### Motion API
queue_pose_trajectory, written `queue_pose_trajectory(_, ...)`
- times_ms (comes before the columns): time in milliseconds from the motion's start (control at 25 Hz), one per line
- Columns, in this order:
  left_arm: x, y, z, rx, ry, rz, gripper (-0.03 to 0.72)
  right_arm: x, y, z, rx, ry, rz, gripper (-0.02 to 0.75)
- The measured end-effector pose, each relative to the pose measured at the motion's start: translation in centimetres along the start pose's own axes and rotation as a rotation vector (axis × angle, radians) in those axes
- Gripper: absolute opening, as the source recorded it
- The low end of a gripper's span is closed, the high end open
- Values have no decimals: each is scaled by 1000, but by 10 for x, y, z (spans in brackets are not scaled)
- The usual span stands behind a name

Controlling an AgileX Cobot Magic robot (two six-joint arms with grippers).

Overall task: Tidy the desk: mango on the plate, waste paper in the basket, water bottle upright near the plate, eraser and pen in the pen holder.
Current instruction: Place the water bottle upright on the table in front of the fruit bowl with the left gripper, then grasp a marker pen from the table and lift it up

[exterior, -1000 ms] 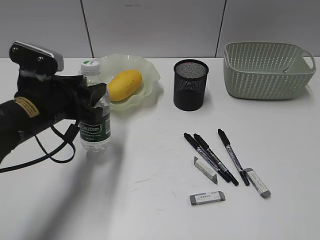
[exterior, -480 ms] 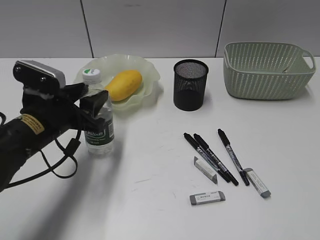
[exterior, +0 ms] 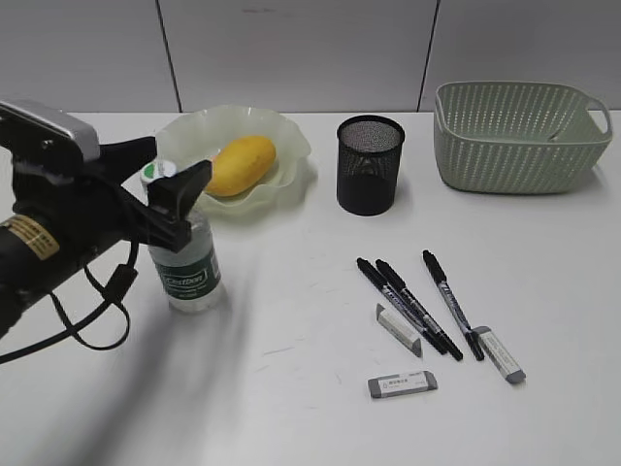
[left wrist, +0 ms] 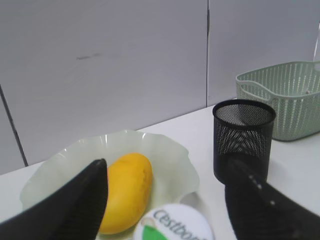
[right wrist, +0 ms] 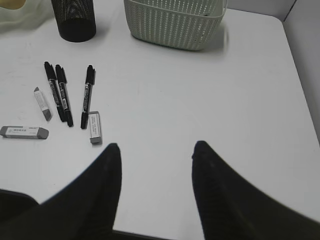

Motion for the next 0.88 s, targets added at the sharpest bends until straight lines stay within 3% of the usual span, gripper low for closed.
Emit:
queue_pose_trajectory(280, -32, 8, -3, 1, 31, -58, 555, 0, 0, 0, 0, 0, 0, 372)
queue_pose_trajectory(360, -43, 9, 0, -44, 81, 26, 531, 0, 0, 0, 0, 0, 0, 370)
queue_pose_trajectory(480, -58, 17, -2, -93, 123, 287, 462, 0, 0, 0, 0, 0, 0, 368)
queue_pose_trajectory(600, -73, 47, -7, -119, 109, 533, 410, 0, 0, 0, 0, 0, 0, 368)
queue_pose_trajectory(760, -91, 107, -9, -154, 76, 713, 375, 0, 0, 0, 0, 0, 0, 368)
queue_pose_trajectory(880, -94, 156, -9, -186, 93, 779, 370, 0, 0, 0, 0, 0, 0, 367)
Point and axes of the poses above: a point on each arm's last joint axis where the gripper is mounted, y pointing back along that axis away from the gripper, z along the wrist's bending axis when the last joint is at zero, x = y × z, the point moved 5 cm from there along -y, pointing out along that axis toward the gripper, and after that the axes turned 10 degrees about y, right-handed, at the moved point
